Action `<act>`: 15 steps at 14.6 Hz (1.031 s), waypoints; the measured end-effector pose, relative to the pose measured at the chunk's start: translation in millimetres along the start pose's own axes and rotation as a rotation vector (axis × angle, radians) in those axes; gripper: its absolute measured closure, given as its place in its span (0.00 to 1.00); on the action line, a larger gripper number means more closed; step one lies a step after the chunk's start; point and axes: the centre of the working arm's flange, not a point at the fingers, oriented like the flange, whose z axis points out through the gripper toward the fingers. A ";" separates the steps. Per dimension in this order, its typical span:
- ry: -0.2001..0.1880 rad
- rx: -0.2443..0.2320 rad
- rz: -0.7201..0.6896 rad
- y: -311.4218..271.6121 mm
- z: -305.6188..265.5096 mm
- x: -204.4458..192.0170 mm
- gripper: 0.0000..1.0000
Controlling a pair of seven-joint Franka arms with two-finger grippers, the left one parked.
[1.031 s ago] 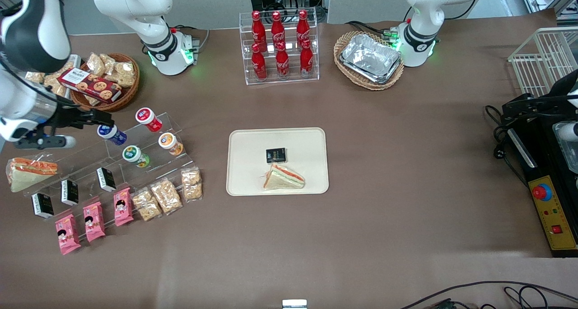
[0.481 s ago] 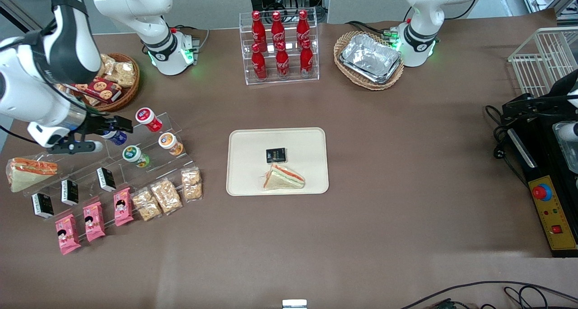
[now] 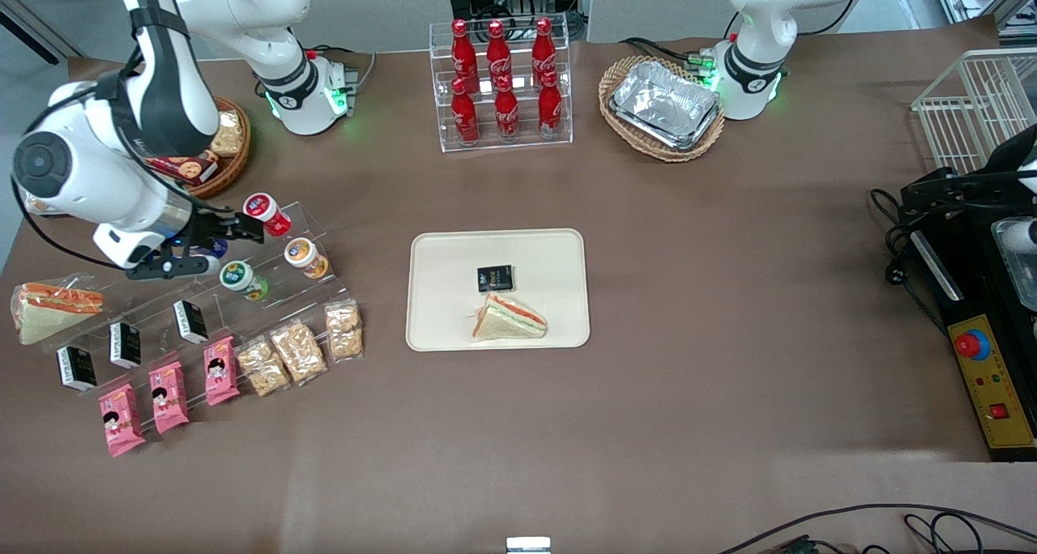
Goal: Place green gum on tray
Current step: 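Lower the right gripper over the green gum bottle and close on it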
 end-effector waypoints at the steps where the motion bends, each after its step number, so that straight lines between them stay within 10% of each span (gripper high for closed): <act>1: 0.000 -0.002 0.002 -6.6 7.0 -0.4 0.00; 15: 0.069 -0.042 -0.100 31.4 48.3 25.5 0.00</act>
